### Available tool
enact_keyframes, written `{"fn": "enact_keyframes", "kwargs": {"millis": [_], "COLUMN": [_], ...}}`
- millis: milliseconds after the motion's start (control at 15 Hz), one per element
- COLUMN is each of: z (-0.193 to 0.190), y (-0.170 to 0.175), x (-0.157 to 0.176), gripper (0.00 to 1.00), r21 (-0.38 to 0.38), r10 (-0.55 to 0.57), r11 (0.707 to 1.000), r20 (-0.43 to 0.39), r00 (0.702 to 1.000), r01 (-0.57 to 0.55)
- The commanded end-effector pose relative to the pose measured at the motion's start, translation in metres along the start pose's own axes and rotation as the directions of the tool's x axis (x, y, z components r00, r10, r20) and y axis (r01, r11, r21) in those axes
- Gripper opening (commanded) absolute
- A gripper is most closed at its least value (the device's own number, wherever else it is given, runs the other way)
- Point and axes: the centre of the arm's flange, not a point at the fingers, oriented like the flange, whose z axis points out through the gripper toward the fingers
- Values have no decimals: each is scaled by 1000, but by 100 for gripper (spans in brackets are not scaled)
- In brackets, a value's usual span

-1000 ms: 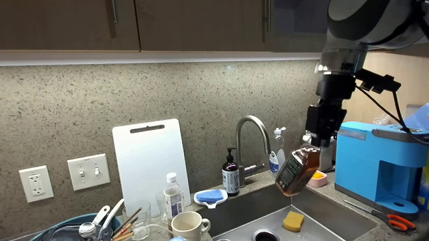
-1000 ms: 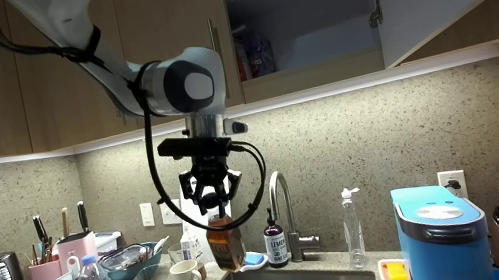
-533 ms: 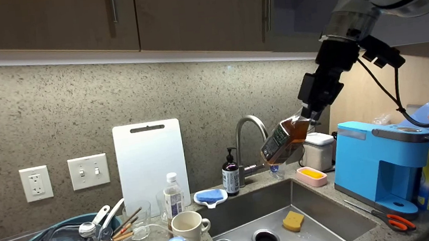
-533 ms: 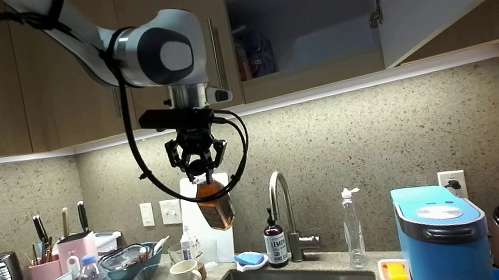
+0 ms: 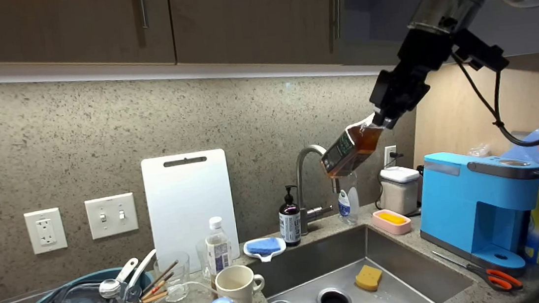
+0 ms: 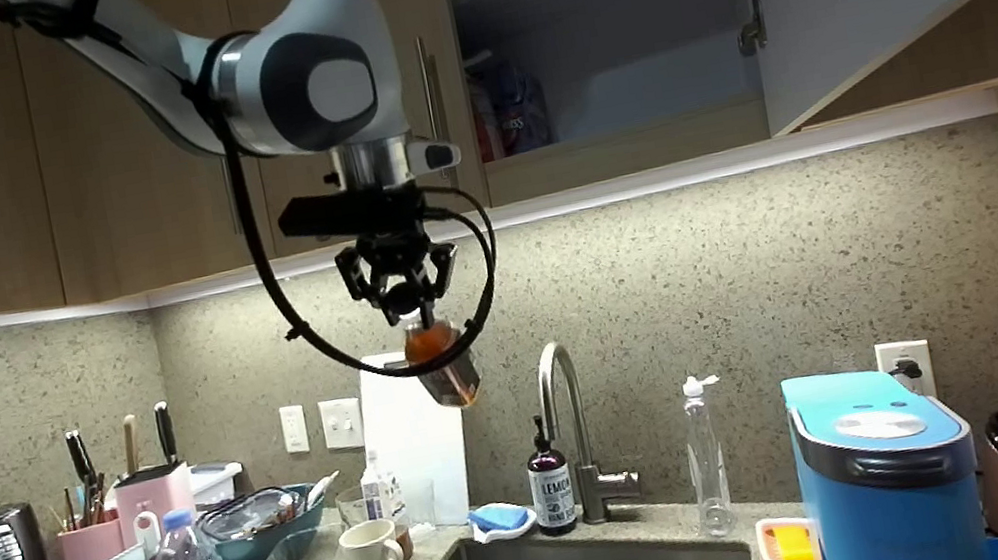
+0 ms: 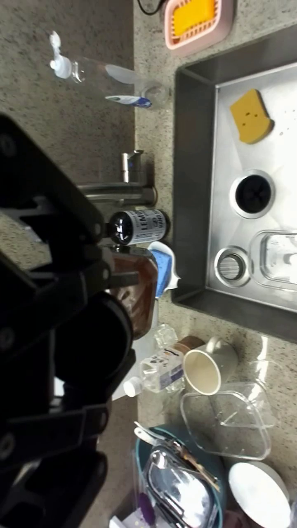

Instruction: Put the bottle in the top cabinet

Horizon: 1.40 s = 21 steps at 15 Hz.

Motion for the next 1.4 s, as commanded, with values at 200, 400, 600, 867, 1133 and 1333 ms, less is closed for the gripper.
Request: {"fn": "enact_keyframes", "kwargs": {"millis": [200,400,600,867,1133,1333], "z": [-135,-180,-200,-195,-184,-188], "y": [9,15,18,21,19,24], "x": [2,-3,-10,-7,-7,4], "gripper": [17,17,17,42,17,17], "r21": [12,30,29,13,13,37], "r10": [111,163,179,158,162,212], "r11": [994,986,981,984,983,970], "r20": [-282,-393,-500,-513,-539,-601], "r00": [953,905,847,844,827,771], "r01": [-112,-164,-190,-176,-185,-239]}}
